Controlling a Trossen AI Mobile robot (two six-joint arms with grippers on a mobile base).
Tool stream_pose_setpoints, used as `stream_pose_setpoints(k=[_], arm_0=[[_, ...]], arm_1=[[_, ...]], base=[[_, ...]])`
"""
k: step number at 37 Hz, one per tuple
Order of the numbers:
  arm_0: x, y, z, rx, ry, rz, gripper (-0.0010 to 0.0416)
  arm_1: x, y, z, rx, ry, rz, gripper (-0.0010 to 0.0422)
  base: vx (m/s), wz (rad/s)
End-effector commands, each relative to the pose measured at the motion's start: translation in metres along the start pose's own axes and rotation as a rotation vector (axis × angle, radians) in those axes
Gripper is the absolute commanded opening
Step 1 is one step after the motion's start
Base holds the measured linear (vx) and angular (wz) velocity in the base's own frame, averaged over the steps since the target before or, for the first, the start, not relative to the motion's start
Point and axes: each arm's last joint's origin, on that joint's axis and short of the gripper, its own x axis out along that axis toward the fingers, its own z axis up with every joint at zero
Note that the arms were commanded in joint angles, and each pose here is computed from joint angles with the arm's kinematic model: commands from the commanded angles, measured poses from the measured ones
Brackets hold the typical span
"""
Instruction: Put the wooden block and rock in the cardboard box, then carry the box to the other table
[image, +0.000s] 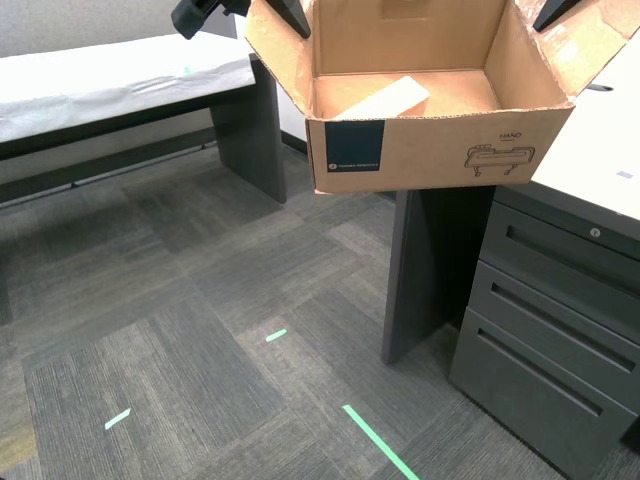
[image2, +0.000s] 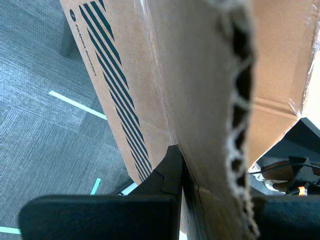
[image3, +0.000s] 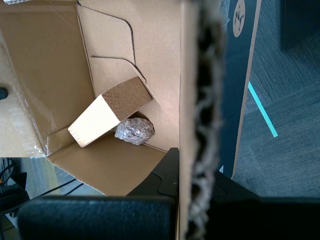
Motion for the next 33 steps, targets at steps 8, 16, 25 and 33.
stream_pose_setpoints(k=[8,16,25,33], arm_0=[[0.0009,0.003,-0.0004,-0.004,0.007,0.026,-0.0001],[0.0031,0.0066,-0.0038,0.039,0.042,0.029,-0.0001],[0.004,0.0078,-0.0038,0.032,0.044,0.03,-0.0001],[0.004,0.0077,-0.0034,-0.003,0.04,0.031,-0.0001]], arm_1=[[-0.0006,-0.0014,0.0014,0.083,-0.009,-0.027,-0.0001],[-0.0006,-0.001,0.0,0.138,0.004,-0.024,-0.0001],[-0.0007,-0.0015,0.0021,0.142,-0.016,-0.028,-0.0001],[-0.0008,-0.0038,0.0079,0.099,-0.071,-0.044,-0.0001]], base=[[0.129,0.089],[0.135,0.168],[0.133,0.127],[0.124,0.048]])
